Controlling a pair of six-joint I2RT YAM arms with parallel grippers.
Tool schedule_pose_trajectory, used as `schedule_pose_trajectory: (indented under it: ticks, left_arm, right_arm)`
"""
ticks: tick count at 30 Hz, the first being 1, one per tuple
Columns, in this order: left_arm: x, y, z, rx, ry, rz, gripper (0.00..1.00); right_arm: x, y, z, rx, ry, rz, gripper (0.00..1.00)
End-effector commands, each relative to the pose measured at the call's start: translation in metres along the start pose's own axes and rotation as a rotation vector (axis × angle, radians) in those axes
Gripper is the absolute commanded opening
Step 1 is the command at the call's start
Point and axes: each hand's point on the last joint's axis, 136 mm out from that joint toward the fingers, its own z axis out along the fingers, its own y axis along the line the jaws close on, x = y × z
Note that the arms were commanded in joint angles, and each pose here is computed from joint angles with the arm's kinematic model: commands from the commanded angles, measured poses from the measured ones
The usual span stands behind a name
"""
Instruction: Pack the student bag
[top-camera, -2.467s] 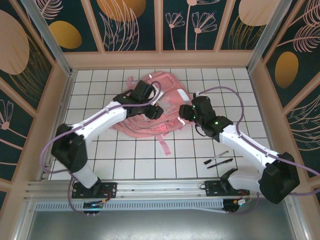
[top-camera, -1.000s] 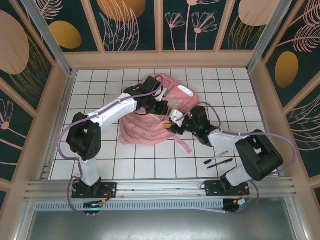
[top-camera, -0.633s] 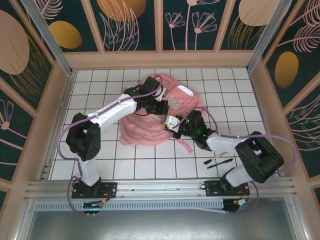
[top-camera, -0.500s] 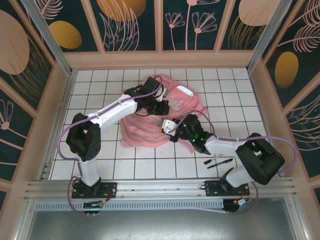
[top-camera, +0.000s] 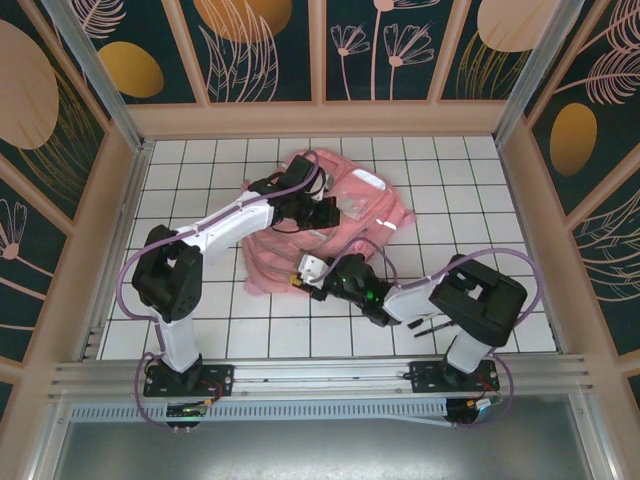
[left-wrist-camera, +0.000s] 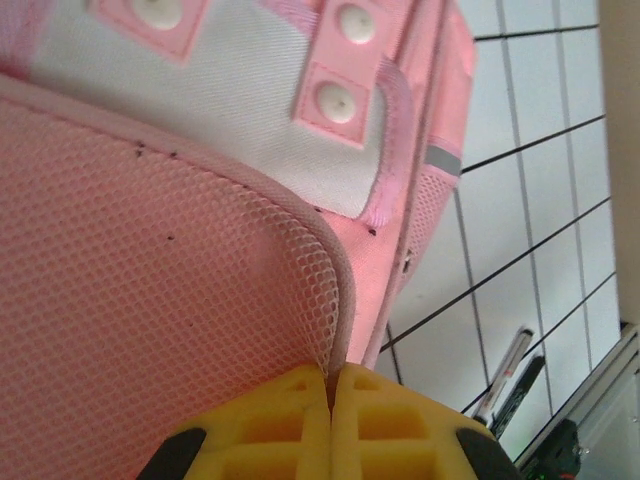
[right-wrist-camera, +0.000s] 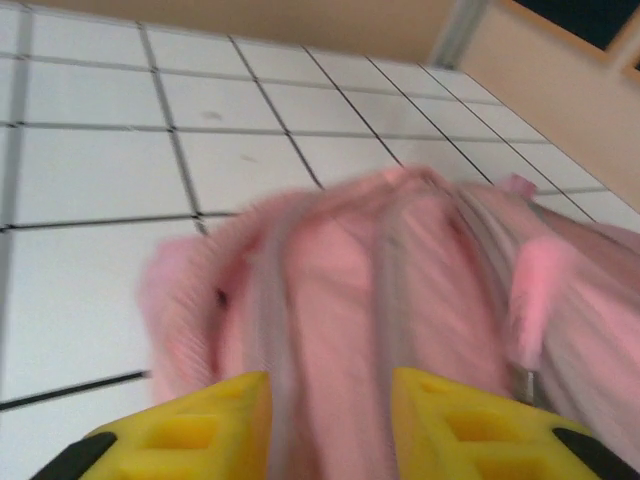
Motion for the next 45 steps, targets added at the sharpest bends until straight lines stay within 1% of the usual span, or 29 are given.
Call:
schedule_pose_trajectory:
  ticks: [1, 3, 6, 9, 12, 14, 16, 24, 27, 31, 33, 34, 36, 38, 39, 41, 42, 43, 44, 45]
  left_arm:
    - [-0.031, -0.035, -0.012, 0.117, -0.121, 0.058, 0.00]
    - [-0.029, -0.033, -0.013, 0.108, -0.117, 0.071, 0.00]
    - [-0.027, -0.030, -0.012, 0.097, -0.111, 0.079, 0.00]
    - [-0.024, -0.028, -0.011, 0.097, -0.102, 0.075, 0.00]
    - [-0.021, -0.027, -0.010, 0.100, -0.091, 0.065, 0.00]
    - [-0.020, -0.026, -0.010, 0.100, -0.087, 0.064, 0.00]
    - [-0.019, -0.026, -0.010, 0.099, -0.085, 0.065, 0.00]
    - [-0.017, -0.027, -0.007, 0.108, -0.067, 0.043, 0.00]
    - [-0.017, -0.024, -0.005, 0.093, -0.062, 0.029, 0.00]
    - [-0.013, -0.020, -0.003, 0.073, -0.040, 0.029, 0.00]
    - [-0.013, -0.021, -0.004, 0.072, -0.035, 0.038, 0.00]
    - [-0.013, -0.021, -0.006, 0.068, -0.036, 0.047, 0.00]
    - [-0.014, -0.019, -0.015, 0.042, -0.038, 0.090, 0.00]
    - [-0.021, -0.013, -0.033, -0.007, -0.073, 0.134, 0.18]
    - [-0.024, -0.011, -0.043, -0.012, -0.094, 0.153, 0.24]
    - [-0.033, -0.009, -0.074, -0.006, -0.163, 0.192, 0.31]
    - [-0.035, -0.008, -0.088, 0.002, -0.194, 0.208, 0.36]
    - [-0.035, -0.007, -0.102, 0.015, -0.219, 0.246, 0.43]
    - [-0.030, -0.009, -0.113, 0.033, -0.233, 0.304, 0.48]
    - [-0.024, -0.009, -0.120, 0.037, -0.240, 0.372, 0.50]
  right_arm:
    - [-0.030, 0.016, -0.029, -0.111, -0.089, -0.053, 0.43]
    - [-0.019, 0.017, -0.042, -0.147, -0.016, -0.101, 0.43]
    - [-0.005, 0.001, -0.063, -0.133, 0.052, -0.163, 0.43]
    - [-0.002, -0.027, -0.079, -0.073, 0.073, -0.200, 0.43]
    - [0.001, -0.054, -0.084, 0.023, 0.123, -0.308, 0.43]
    - [0.003, -0.065, -0.080, 0.053, 0.150, -0.370, 0.43]
    - [0.002, -0.070, -0.073, 0.047, 0.163, -0.410, 0.43]
    - [-0.002, -0.080, -0.042, 0.022, 0.164, -0.508, 0.43]
    - [0.002, -0.080, -0.035, -0.004, 0.179, -0.540, 0.43]
    - [0.018, -0.085, -0.026, -0.003, 0.231, -0.585, 0.41]
    - [0.030, -0.089, -0.023, 0.003, 0.264, -0.600, 0.37]
    - [0.033, -0.092, -0.022, 0.014, 0.272, -0.601, 0.32]
    - [0.032, -0.096, -0.021, 0.038, 0.253, -0.588, 0.17]
    - [0.026, -0.098, -0.022, 0.049, 0.219, -0.553, 0.03]
    - [0.024, -0.097, -0.023, 0.048, 0.204, -0.540, 0.00]
    - [0.021, -0.095, -0.024, 0.039, 0.184, -0.525, 0.00]
    - [0.019, -0.095, -0.024, 0.038, 0.176, -0.519, 0.00]
    - [0.016, -0.094, -0.024, 0.034, 0.164, -0.504, 0.00]
    - [0.011, -0.095, -0.025, 0.029, 0.146, -0.483, 0.00]
    - [0.006, -0.094, -0.026, 0.020, 0.128, -0.459, 0.00]
